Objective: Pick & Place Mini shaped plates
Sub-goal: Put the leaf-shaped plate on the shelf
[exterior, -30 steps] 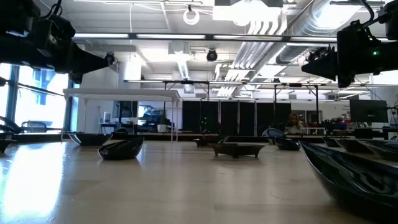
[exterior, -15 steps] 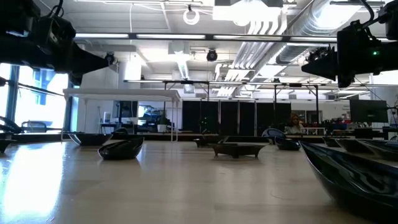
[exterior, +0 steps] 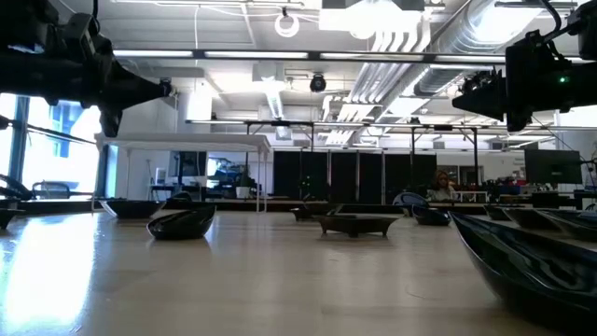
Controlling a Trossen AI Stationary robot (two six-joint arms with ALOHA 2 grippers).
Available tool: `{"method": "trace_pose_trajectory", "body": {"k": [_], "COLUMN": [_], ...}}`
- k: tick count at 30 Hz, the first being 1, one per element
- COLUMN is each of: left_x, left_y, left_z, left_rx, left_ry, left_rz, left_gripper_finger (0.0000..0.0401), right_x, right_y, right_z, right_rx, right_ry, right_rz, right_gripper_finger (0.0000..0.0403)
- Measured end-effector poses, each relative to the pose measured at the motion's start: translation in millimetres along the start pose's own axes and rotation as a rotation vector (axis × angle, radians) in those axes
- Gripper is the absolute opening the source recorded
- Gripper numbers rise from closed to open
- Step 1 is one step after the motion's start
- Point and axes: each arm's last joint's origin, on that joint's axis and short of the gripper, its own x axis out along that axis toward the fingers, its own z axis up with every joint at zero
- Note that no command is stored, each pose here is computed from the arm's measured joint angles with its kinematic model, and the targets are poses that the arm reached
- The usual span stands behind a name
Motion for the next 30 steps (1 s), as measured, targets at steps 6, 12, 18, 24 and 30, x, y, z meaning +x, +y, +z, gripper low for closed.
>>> {"method": "trace_pose_trajectory", "body": {"k": [6, 12, 18, 24, 30], "left_x": [0.1, -1.3, 3.3, 12.4, 25.0], "left_y": [-0.7, -1.4, -1.0, 1.5, -3.0], "left_z": [-1.4, 1.3, 5.6, 6.4, 15.1], "left_rx": [-0.024, 0.004, 0.023, 0.018, 0.008], "left_ry": [0.029, 0.126, 0.236, 0.369, 0.490], "left_rz": [-0.033, 0.038, 0.191, 0.384, 0.475], "left_gripper_finger": [0.0001, 0.0001, 0.0001, 0.0011, 0.0060], "right_x": [0.0, 0.0, 0.0, 0.0, 0.0], "right_y": [0.0, 0.0, 0.0, 0.0, 0.0], "right_z": [0.0, 0.1, 0.0, 0.0, 0.0], "right_rx": [0.000, 0.000, 0.000, 0.000, 0.000], "right_ry": [0.000, 0.000, 0.000, 0.000, 0.000], "right_rz": [0.000, 0.000, 0.000, 0.000, 0.000], "right_gripper_finger": [0.0012, 0.0012, 0.0012, 0.0012, 0.0012]}}
